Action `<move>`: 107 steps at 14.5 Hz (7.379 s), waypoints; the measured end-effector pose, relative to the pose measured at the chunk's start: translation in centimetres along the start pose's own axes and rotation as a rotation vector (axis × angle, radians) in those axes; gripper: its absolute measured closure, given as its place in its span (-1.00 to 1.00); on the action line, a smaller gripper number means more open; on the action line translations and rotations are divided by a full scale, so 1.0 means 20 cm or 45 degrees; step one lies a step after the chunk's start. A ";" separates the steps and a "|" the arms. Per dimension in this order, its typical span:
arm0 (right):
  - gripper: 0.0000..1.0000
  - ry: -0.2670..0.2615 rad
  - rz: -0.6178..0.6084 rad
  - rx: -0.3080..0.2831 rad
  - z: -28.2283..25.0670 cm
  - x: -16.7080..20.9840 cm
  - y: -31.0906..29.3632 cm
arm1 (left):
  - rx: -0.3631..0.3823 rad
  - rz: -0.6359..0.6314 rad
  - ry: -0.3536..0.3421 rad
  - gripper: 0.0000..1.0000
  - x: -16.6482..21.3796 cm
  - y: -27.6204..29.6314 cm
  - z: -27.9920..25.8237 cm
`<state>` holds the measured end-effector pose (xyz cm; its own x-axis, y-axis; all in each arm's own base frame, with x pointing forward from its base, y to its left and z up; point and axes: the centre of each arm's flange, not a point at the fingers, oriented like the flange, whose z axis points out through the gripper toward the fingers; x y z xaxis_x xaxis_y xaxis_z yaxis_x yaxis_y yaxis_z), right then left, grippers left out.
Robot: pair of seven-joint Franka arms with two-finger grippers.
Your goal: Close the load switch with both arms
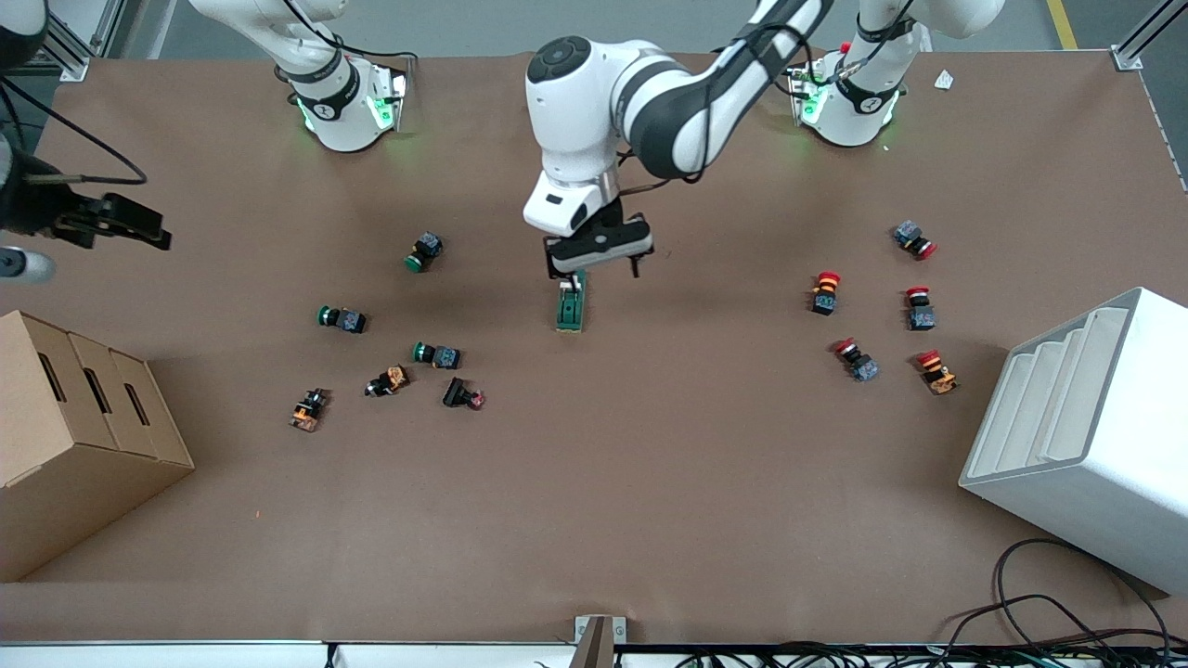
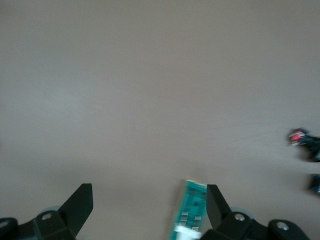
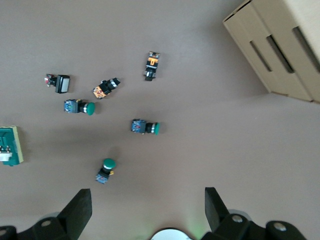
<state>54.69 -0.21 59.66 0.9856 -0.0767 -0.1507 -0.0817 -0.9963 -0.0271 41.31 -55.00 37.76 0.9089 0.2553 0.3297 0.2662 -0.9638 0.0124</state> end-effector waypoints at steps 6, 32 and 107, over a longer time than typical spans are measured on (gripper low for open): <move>-1.00 -0.119 0.174 0.050 0.23 0.08 -0.30 | -0.149 -0.014 0.297 -0.99 -0.67 0.00 0.31; -1.00 -0.060 0.502 0.359 1.63 -0.21 -1.77 | -0.275 0.320 0.868 -0.99 -1.28 -0.20 1.12; -1.00 -0.038 0.197 -0.015 1.10 0.68 -0.74 | -0.254 0.308 0.845 -1.00 -1.19 -0.06 1.06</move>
<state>66.09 14.30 36.21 0.9565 -0.2284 -0.1812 -0.2304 -0.9730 0.0102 26.16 -58.25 9.96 0.5321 -0.0052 0.8467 -0.0380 -0.9991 0.0177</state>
